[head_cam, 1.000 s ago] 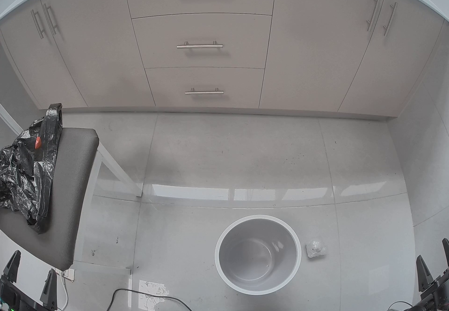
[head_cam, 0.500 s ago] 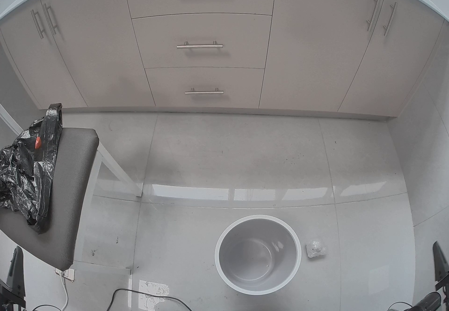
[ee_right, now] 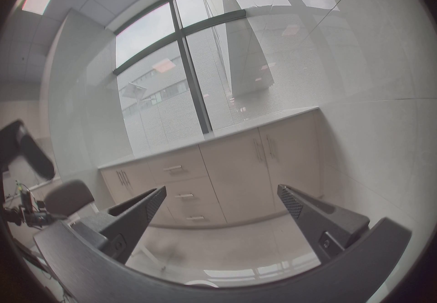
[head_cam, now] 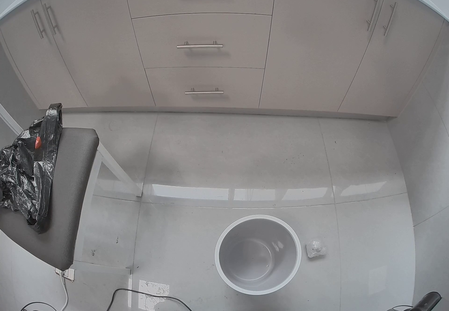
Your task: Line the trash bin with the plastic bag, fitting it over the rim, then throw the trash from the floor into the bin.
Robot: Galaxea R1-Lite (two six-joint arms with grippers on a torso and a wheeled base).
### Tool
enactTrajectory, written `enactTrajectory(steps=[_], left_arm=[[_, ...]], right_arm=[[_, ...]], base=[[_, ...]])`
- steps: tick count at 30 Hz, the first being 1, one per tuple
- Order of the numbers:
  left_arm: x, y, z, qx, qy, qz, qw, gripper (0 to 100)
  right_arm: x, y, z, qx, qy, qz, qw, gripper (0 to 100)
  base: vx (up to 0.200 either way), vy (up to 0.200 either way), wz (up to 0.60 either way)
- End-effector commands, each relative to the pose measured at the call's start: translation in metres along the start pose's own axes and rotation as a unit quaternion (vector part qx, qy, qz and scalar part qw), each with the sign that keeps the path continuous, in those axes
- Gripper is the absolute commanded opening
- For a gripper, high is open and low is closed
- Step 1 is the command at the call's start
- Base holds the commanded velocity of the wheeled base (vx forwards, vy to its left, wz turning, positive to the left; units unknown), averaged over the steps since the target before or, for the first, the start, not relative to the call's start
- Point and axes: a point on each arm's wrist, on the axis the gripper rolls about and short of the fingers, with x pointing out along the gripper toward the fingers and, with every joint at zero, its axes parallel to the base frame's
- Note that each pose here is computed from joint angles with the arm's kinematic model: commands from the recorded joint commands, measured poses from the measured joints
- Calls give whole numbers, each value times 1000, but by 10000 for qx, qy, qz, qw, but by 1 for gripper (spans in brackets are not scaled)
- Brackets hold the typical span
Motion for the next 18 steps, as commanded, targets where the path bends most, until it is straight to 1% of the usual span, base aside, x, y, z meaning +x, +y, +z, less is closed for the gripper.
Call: enactTrajectory(steps=[1, 3, 4, 5, 6, 8, 10, 12, 13, 14, 15, 16, 17, 18], left_arm=[[172, -6, 54, 312, 1491, 378, 9876, 100], [177, -6, 54, 341, 1513, 391, 9871, 100], [210, 1, 55, 565, 1604, 540, 9839, 100], [229, 10, 54, 661, 1664, 704, 9813, 100], [233, 12, 54, 686, 1688, 738, 9805, 100], [255, 23, 47, 725, 1786, 887, 9772, 100], [270, 31, 44, 710, 1737, 977, 9774, 100], [287, 38, 45, 718, 1538, 1064, 9797, 100], [295, 40, 44, 745, 1502, 1082, 9799, 100], [295, 40, 44, 745, 1502, 1082, 9799, 100], [306, 42, 45, 839, 1489, 1114, 9790, 100], [318, 47, 43, 1062, 1521, 1255, 9746, 100], [319, 48, 43, 1086, 1524, 1274, 9740, 100], [330, 54, 37, 1299, 1616, 1419, 9679, 100]], right_arm=[[145, 5, -68, 626, 1000, 274, 9926, 100], [147, 5, -71, 621, 1027, 260, 9924, 100], [153, 2, -82, 638, 1128, 190, 9914, 100], [153, 2, -81, 634, 1116, 178, 9916, 100], [153, 2, -81, 635, 1109, 180, 9916, 100], [149, 3, -77, 630, 1022, 213, 9925, 100], [145, 3, -71, 641, 914, 250, 9934, 100], [142, 4, -65, 651, 804, 280, 9942, 100], [141, 4, -64, 646, 774, 289, 9945, 100], [141, 4, -64, 646, 774, 289, 9945, 100], [139, 4, -62, 650, 739, 306, 9947, 100], [138, 4, -61, 653, 731, 332, 9946, 100], [138, 4, -61, 653, 731, 332, 9946, 100], [138, 4, -61, 654, 737, 354, 9945, 100]], base=[[0, 0, 0], [0, 0, 0], [0, 0, 0], [0, 0, 0], [0, 0, 0], [0, 0, 0], [0, 0, 0], [0, 0, 0], [0, 0, 0], [0, 0, 0], [0, 0, 0], [0, 0, 0], [0, 0, 0], [0, 0, 0]])
